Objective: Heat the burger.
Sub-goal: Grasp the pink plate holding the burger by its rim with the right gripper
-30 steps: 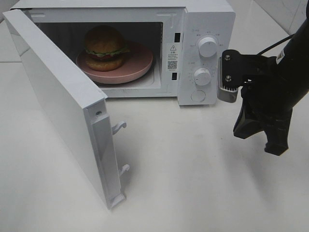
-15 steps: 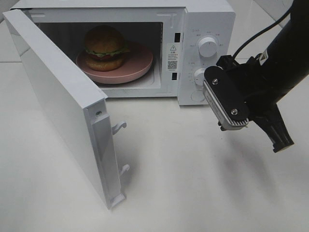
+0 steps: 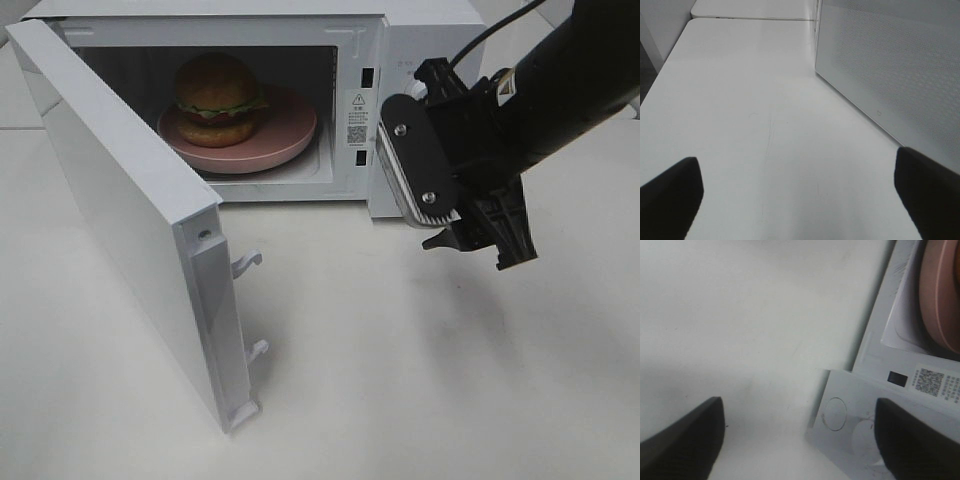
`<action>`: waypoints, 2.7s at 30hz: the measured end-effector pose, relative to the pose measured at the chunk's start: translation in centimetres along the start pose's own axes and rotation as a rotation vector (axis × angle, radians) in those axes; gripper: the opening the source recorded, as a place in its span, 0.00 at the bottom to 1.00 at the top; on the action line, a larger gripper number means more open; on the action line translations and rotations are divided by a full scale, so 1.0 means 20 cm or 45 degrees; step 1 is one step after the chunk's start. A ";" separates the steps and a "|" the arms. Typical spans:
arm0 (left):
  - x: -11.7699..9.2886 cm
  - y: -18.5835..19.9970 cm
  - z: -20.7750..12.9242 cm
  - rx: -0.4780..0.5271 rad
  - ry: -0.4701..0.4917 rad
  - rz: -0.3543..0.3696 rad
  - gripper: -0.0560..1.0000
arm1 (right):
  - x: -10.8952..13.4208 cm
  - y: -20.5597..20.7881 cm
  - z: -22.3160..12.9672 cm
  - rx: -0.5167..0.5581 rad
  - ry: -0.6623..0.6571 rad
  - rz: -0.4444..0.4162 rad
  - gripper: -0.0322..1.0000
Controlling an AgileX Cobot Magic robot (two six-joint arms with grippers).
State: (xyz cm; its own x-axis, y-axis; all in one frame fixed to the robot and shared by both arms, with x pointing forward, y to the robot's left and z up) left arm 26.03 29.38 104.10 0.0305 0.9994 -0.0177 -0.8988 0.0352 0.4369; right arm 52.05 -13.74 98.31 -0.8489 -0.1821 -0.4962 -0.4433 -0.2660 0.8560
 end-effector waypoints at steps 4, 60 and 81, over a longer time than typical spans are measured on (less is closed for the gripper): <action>0.00 0.00 0.00 0.000 0.000 0.000 0.96 | -0.06 -0.02 0.01 0.004 -0.024 -0.025 0.90; 0.00 0.00 0.00 0.000 0.000 0.000 0.96 | -0.54 -0.82 0.37 -0.091 -0.092 -0.164 0.83; 0.00 0.00 0.00 0.000 0.000 0.000 0.96 | -0.62 -1.01 0.36 -0.048 -0.065 -0.153 0.68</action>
State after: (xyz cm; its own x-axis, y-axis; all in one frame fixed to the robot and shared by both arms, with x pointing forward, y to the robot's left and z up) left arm 26.03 29.38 104.10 0.0305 0.9994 -0.0177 -0.8988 0.0352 0.4369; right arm 69.40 0.59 88.22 -0.8043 -0.0989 -0.5860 -0.5324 -0.3183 0.7844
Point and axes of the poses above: a point on each arm's last joint axis where the gripper is mounted, y pointing back along that axis away from the gripper, x along the wrist's bending axis when the last joint is at zero, z = x × y, the point moved 3 cm from there along -y, pointing out along that axis toward the gripper, and after that the axes turned 2 degrees about -y, right-handed, at the moved point
